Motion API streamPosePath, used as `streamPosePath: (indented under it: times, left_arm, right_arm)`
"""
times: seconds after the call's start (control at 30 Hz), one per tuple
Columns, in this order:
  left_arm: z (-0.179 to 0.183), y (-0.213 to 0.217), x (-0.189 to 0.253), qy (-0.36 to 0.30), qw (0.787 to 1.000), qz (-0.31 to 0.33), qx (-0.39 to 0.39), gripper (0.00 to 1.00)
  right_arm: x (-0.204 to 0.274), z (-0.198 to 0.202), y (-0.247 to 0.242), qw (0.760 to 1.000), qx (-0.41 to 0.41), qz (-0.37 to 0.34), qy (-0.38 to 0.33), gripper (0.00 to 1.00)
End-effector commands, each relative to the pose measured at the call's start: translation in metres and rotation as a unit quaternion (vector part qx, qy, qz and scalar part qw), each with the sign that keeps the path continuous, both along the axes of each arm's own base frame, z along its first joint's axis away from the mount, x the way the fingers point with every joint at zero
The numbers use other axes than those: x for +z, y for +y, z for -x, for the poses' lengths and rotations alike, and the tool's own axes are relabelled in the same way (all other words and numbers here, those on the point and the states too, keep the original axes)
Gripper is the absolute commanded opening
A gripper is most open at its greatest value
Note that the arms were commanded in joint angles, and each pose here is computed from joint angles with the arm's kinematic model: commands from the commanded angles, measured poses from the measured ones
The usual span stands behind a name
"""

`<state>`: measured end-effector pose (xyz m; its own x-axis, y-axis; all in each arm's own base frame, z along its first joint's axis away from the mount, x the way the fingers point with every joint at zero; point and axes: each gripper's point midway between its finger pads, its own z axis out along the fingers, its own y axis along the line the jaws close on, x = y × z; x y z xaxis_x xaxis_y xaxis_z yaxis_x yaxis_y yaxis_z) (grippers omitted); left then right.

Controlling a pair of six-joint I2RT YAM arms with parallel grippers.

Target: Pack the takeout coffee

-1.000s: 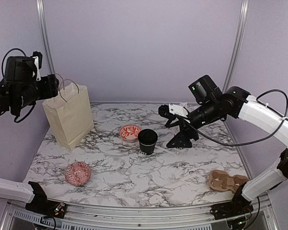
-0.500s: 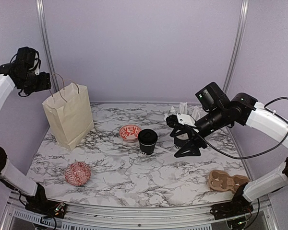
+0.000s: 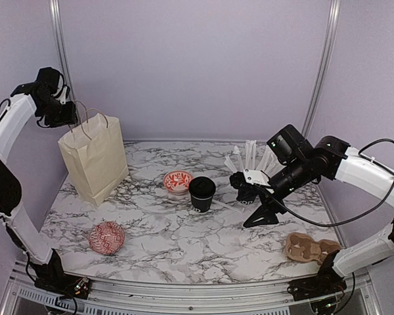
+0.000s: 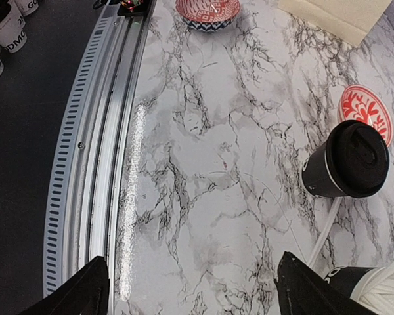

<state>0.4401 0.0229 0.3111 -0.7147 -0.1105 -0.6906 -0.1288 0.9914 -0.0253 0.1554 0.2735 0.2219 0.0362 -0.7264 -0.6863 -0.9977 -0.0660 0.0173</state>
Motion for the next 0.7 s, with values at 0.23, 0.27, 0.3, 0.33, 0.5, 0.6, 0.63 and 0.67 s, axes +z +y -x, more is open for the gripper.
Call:
streamPosePath:
  times: [0.23, 0.27, 0.3, 0.33, 0.5, 0.6, 0.63, 0.67]
  left_arm:
    - [-0.014, -0.008, -0.032, 0.041, 0.999, 0.012, -0.034, 0.39]
    - [-0.015, -0.008, -0.032, 0.041, 0.999, 0.011, -0.034, 0.33]
    - [-0.015, -0.007, -0.032, 0.041, 0.999, 0.008, -0.034, 0.24]
    - [-0.016, -0.007, -0.031, 0.04, 0.999, 0.007, -0.035, 0.17]
    - [-0.013, -0.014, -0.005, 0.007, 0.999, 0.01, -0.046, 0.02]
    - [-0.012, -0.018, 0.013, -0.015, 0.998, 0.016, -0.051, 0.0]
    - [-0.01, -0.023, 0.022, -0.025, 0.998, 0.018, -0.057, 0.0]
    - [-0.007, -0.028, 0.032, -0.038, 0.997, 0.018, -0.066, 0.0]
  right_arm:
    - [0.006, 0.0, -0.003, 1.0, -0.009, -0.003, -0.005, 0.84]
    - [0.005, -0.001, -0.003, 1.0, -0.01, -0.003, -0.005, 0.84]
    - [0.004, -0.001, -0.004, 1.0, -0.012, -0.001, -0.005, 0.84]
    - [0.004, -0.001, -0.004, 1.0, -0.013, 0.001, -0.005, 0.84]
    - [0.003, -0.007, -0.008, 0.999, -0.026, 0.011, -0.019, 0.83]
    - [0.002, -0.01, -0.008, 0.999, -0.033, 0.015, -0.02, 0.82]
    - [0.004, -0.011, -0.008, 0.999, -0.035, 0.012, -0.018, 0.81]
    - [0.007, -0.013, -0.008, 0.999, -0.037, 0.009, -0.017, 0.81]
